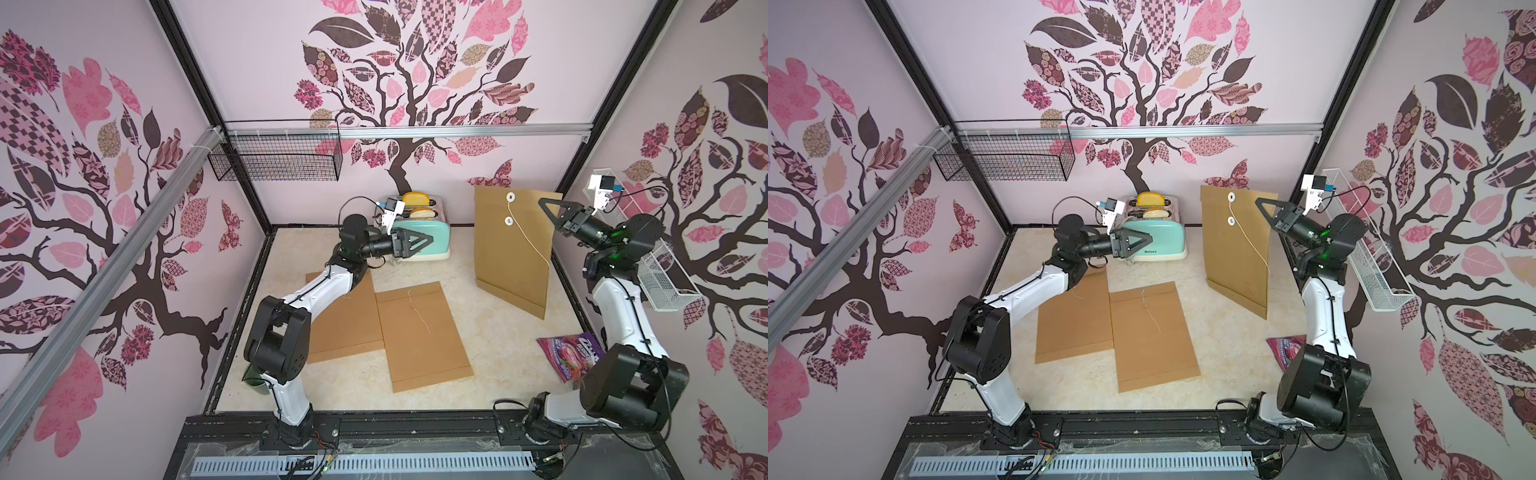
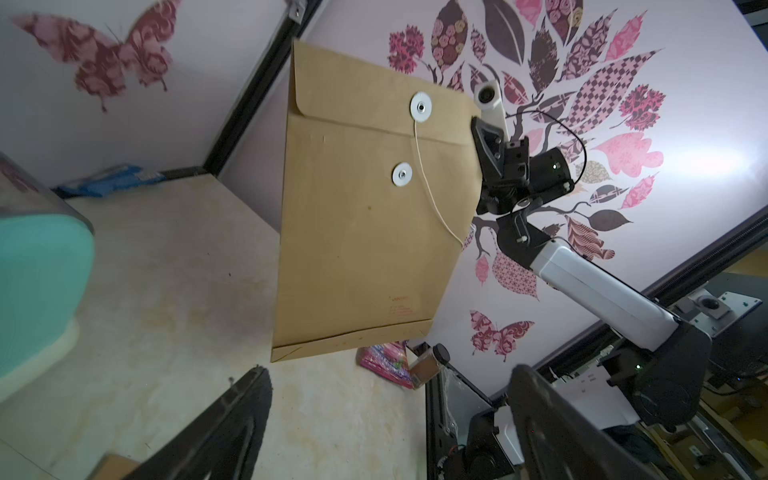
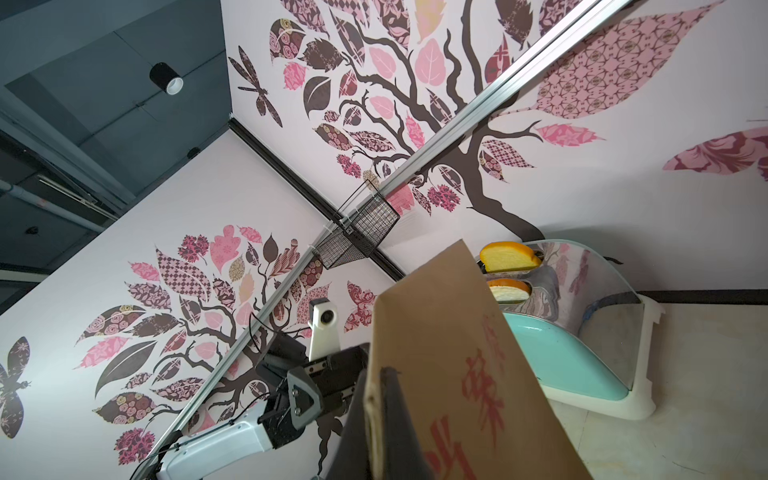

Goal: Close the mouth of the file bag
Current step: Pick up the file bag from the center of the board.

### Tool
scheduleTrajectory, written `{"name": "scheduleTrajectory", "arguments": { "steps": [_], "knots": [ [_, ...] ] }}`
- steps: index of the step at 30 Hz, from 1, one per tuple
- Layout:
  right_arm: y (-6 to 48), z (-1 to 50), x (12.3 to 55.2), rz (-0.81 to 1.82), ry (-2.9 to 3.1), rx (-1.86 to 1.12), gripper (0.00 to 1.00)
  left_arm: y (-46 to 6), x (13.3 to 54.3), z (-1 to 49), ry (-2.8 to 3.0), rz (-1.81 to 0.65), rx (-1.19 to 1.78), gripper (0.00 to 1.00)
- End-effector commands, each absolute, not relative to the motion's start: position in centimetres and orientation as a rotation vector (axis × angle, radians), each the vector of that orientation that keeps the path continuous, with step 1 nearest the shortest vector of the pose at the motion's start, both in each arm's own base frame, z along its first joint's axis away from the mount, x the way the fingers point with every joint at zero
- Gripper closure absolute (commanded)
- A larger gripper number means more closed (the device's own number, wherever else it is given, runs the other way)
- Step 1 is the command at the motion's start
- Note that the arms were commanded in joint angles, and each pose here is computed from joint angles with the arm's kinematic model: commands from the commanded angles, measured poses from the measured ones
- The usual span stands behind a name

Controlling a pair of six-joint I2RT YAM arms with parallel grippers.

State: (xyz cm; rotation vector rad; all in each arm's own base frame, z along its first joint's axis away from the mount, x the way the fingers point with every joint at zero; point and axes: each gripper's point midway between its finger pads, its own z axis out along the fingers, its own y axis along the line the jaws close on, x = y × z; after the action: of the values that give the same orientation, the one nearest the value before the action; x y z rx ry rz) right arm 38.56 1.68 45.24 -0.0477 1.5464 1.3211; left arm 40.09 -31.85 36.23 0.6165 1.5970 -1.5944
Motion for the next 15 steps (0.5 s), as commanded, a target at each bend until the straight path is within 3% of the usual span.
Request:
{"name": "scheduleTrajectory", "arguments": {
  "steps": [1,9,15],
  "knots": [
    [3.8,48.6,36.2,1.327,1.51,-0.179,1.0,-31.5,39.1,41.0,1.471,-1.569,0.768,0.05],
    [7.0,52.5,32.8,1.347,1.465,-0.322,1.0,-30.5,39.8,44.4,1.351,-1.483,0.823,0.02],
    [9.6,54.9,29.6,1.348,1.433,-0.429,1.0,-28.9,39.3,48.2,1.224,-1.586,0.789,0.02]
  ]
}}
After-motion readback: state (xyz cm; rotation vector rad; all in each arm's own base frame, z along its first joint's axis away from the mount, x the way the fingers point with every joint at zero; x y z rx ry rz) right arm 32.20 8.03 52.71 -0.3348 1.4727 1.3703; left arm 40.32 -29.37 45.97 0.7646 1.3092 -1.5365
